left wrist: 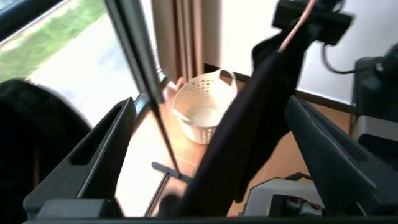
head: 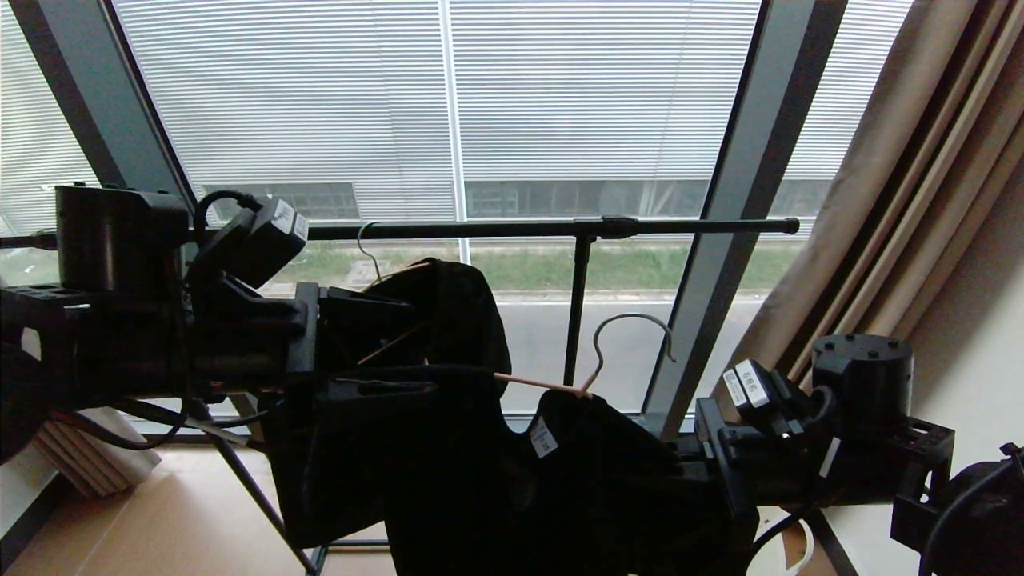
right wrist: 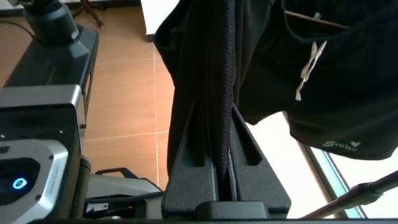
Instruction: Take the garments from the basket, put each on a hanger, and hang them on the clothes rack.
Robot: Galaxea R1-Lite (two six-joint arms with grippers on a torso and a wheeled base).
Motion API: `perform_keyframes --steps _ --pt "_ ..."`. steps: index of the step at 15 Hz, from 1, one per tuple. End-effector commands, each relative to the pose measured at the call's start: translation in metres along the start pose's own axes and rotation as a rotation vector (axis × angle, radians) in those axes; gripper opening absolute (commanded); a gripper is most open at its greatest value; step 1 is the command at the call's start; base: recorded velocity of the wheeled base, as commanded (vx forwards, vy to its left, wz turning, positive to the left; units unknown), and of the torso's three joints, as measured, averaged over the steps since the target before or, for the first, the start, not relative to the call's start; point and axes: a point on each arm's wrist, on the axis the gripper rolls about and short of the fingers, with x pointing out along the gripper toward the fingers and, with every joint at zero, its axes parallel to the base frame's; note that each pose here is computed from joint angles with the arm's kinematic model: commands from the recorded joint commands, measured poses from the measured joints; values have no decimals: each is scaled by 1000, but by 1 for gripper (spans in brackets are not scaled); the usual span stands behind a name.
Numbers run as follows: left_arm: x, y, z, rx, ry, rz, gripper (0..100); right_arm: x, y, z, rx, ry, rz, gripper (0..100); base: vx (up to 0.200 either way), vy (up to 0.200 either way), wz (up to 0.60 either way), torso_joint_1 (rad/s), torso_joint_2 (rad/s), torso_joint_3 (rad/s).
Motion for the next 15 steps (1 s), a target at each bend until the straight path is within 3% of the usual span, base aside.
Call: perform_keyframes --steps 1,14,15 --pt "12 -3 -3 3 9 -44 100 1 0 -2 4 3 2 0 0 0 0 0 0 0" --pt "32 -13 -12 13 34 -128 100 -6 11 11 -70 -23 7 0 0 0 0 0 0 0" --pt "32 -14 -12 12 36 -127 0 -6 12 13 -75 -26 8 0 0 0 0 0 0 0"
